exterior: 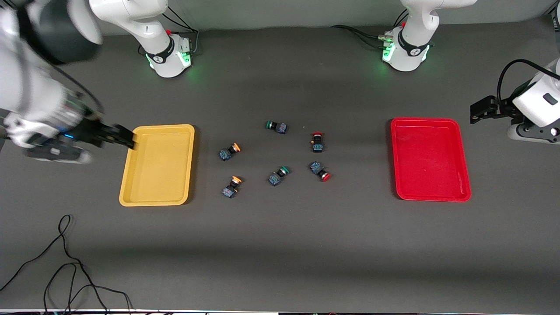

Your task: Place red and yellow buttons in trays

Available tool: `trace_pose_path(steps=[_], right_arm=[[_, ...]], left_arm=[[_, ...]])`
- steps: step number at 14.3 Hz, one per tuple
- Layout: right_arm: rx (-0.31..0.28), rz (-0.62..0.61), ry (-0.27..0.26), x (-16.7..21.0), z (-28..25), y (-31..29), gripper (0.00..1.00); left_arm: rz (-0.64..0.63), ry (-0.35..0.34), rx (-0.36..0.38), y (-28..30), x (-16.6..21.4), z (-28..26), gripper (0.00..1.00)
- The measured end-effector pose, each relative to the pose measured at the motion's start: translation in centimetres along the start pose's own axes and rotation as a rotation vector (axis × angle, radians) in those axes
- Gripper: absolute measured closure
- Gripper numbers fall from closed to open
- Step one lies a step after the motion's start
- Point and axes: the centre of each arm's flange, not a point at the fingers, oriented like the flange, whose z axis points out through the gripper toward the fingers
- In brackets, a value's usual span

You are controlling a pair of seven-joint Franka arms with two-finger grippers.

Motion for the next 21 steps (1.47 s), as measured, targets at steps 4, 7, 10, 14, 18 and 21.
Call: trace_pose_path(steps=[4, 7, 10, 14, 18, 21], right_arm=[[0.016, 0.263, -0.041, -0.5, 9.4, -8.2, 0.00], [0.043, 0.432, -0.064, -2.3, 18.3, -11.8, 0.00], [0.023, 0.510, -0.111, -5.0, 26.8, -12.1, 0.00], [-0.032, 0.556, -0.169, -8.6, 33.6, -11.0, 0.00], [-0.070, 0.569, -0.198, -10.4, 35.3, -10.2, 0.00], [-0.063, 0.555, -0.196, -11.3, 36.1, -11.0, 0.14]], left_arm=[[-0.019, 0.000, -0.046, 1.8, 0.6, 2.4, 0.00], [-0.064, 0.000, -0.041, 9.2, 0.8, 5.7, 0.00], [-0.118, 0.022, -0.028, 20.0, -0.5, 8.2, 0.00], [-0.168, 0.060, -0.039, 32.6, -3.7, 10.9, 0.00], [-0.152, 0.052, -0.044, 36.7, -4.0, 15.9, 0.00], [-0.159, 0.056, -0.055, 37.3, -3.1, 22.8, 0.00]])
